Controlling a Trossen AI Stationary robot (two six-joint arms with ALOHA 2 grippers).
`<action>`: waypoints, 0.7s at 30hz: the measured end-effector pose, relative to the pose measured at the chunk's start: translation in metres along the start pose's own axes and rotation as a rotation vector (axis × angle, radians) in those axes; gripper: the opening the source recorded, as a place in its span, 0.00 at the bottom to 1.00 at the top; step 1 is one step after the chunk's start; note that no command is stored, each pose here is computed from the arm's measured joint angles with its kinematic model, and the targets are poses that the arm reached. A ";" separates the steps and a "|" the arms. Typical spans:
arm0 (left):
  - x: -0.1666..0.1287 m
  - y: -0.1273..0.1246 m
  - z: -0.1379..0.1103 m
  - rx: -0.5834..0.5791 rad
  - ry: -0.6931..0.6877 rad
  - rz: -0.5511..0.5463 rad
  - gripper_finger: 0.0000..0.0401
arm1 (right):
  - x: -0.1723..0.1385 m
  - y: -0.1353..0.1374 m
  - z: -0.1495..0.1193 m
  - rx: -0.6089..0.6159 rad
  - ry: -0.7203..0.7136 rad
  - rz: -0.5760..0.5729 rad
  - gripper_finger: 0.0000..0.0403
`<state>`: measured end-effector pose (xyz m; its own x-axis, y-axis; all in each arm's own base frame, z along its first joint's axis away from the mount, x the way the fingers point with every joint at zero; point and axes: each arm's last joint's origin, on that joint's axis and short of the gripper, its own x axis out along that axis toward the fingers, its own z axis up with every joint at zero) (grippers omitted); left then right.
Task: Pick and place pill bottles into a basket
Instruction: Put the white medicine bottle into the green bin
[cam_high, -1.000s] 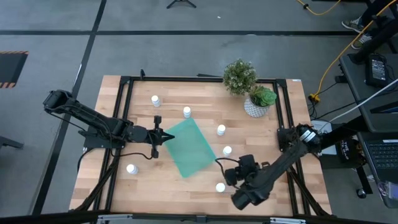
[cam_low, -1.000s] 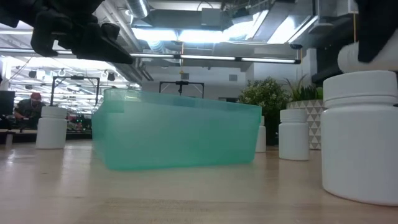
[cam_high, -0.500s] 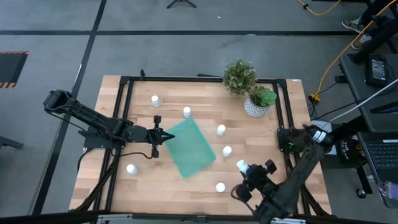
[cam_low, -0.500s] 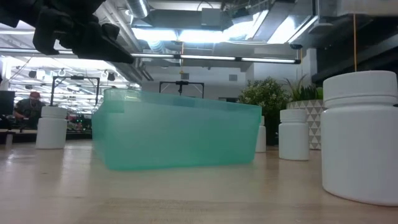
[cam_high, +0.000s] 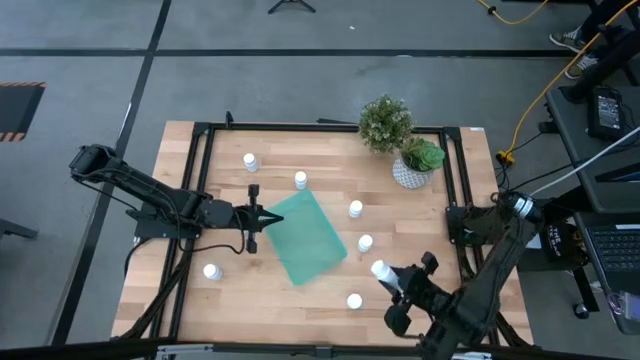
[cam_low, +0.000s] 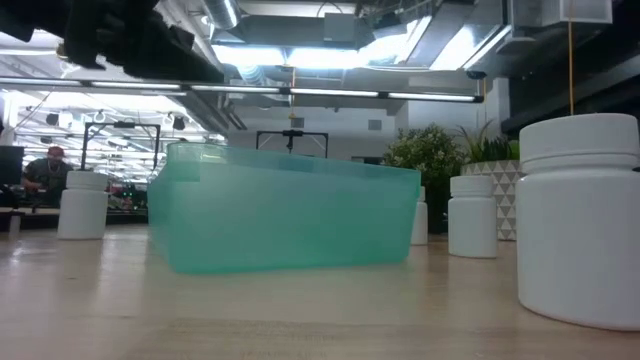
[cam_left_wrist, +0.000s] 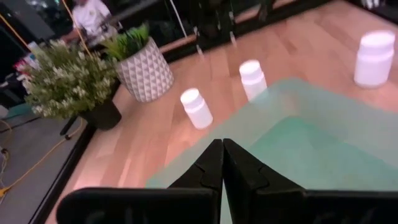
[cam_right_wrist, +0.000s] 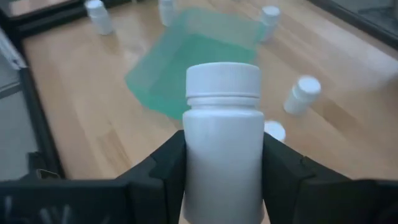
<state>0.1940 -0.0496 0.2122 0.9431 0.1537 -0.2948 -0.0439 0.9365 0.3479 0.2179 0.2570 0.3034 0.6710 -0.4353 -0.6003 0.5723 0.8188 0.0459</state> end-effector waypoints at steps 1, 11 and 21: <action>0.000 0.000 0.001 -0.005 -0.010 0.002 0.02 | -0.001 -0.002 0.006 -0.013 -0.002 0.016 0.38; 0.000 0.002 0.007 -0.031 -0.063 0.013 0.02 | 0.003 -0.011 0.059 -0.230 0.008 0.163 0.38; -0.001 0.003 0.011 -0.052 -0.104 0.022 0.02 | 0.047 -0.021 0.097 -0.404 0.147 0.271 0.37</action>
<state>0.1969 -0.0506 0.2228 0.9707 0.1433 -0.1927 -0.0792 0.9487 0.3062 0.2828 0.1833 0.3514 0.6799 -0.1531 -0.7171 0.1391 0.9871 -0.0788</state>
